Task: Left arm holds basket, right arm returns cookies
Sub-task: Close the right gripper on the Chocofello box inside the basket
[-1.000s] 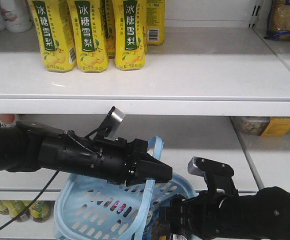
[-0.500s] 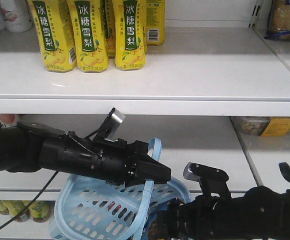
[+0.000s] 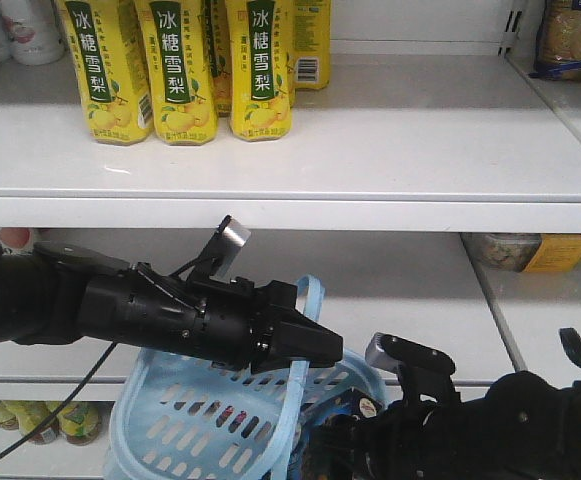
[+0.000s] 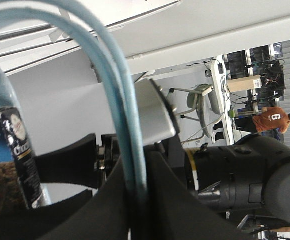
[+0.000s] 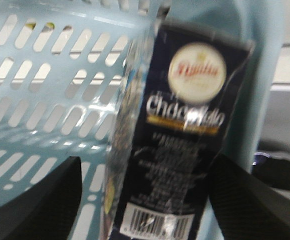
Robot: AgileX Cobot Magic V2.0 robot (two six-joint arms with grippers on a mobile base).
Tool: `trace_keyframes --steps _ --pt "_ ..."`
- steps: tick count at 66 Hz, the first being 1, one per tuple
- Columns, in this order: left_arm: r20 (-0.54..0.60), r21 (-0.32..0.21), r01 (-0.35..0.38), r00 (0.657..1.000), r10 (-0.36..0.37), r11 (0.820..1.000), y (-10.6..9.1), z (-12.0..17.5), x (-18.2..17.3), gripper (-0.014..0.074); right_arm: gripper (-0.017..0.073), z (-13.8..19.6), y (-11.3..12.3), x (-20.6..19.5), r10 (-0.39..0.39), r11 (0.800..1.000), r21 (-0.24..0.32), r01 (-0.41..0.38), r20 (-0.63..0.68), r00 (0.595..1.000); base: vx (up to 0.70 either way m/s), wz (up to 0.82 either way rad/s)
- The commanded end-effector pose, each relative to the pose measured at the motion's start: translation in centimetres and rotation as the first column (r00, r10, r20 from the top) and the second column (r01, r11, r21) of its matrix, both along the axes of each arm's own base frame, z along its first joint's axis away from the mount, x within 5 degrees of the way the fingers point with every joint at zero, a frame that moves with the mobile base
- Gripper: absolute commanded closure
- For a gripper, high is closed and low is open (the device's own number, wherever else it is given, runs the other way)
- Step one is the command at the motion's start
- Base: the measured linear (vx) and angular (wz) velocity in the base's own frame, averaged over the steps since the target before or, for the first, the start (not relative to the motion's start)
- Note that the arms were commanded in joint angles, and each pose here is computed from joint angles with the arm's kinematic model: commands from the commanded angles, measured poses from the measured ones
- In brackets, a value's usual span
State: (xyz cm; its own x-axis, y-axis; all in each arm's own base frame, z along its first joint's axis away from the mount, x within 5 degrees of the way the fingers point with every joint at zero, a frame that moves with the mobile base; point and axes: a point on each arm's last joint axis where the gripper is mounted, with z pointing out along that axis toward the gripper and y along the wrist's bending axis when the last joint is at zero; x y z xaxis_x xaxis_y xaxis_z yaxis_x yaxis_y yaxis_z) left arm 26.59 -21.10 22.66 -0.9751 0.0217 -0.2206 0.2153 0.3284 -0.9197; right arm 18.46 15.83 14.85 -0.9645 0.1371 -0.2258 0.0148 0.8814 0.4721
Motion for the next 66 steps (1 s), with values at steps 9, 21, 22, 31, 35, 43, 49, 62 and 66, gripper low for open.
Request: trace_keyframes --steps 9,21,22,31,35,43,49,62,66 --pt "0.096 -0.117 -0.057 0.993 0.068 0.992 0.1 3.3 0.7 0.0596 0.0067 1.0 0.5 0.3 0.013 0.999 0.052 -0.014 0.026 1.000 0.00 0.00" --pt "0.096 -0.117 -0.057 0.993 0.068 0.992 0.1 3.3 0.7 0.0596 0.0099 1.2 0.5 0.8 -0.039 0.997 0.067 0.035 0.062 0.997 0.00 0.00" --pt "0.096 -0.117 -0.057 0.993 0.068 0.992 0.1 3.3 0.7 0.0596 0.0103 1.2 0.4 0.8 -0.042 0.997 0.066 0.038 0.068 0.997 0.00 0.00" --pt "0.096 -0.117 -0.057 0.993 0.068 0.992 0.1 3.3 0.7 0.0596 0.0132 1.2 0.5 1.2 -0.054 0.997 0.066 0.048 0.087 0.995 0.00 0.00" --pt "0.096 -0.117 -0.057 0.993 0.068 0.992 0.1 3.3 0.7 0.0596 0.0145 1.1 0.9 1.5 -0.044 0.997 0.064 0.039 0.082 0.996 0.00 0.00" --pt "0.096 -0.117 -0.057 0.993 0.068 0.992 0.1 3.3 0.7 0.0596 0.0168 0.8 1.8 2.5 -0.003 0.998 0.062 -0.001 0.071 0.998 0.00 0.00" --pt "0.096 -0.117 -0.057 0.993 0.068 0.992 0.1 3.3 0.7 0.0596 0.0187 0.1 2.3 3.0 0.008 0.999 0.051 -0.010 0.050 0.999 0.00 0.00" --pt "0.096 -0.117 -0.057 0.993 0.068 0.992 0.1 3.3 0.7 0.0596 0.0244 -1.0 2.3 3.1 0.015 1.000 0.019 -0.016 0.030 0.999 0.00 0.00" --pt "0.096 -0.117 -0.057 0.993 0.068 0.992 0.1 3.3 0.7 0.0596 0.0274 -1.0 2.3 3.1 0.021 1.000 0.015 -0.022 0.033 0.999 0.00 0.00"
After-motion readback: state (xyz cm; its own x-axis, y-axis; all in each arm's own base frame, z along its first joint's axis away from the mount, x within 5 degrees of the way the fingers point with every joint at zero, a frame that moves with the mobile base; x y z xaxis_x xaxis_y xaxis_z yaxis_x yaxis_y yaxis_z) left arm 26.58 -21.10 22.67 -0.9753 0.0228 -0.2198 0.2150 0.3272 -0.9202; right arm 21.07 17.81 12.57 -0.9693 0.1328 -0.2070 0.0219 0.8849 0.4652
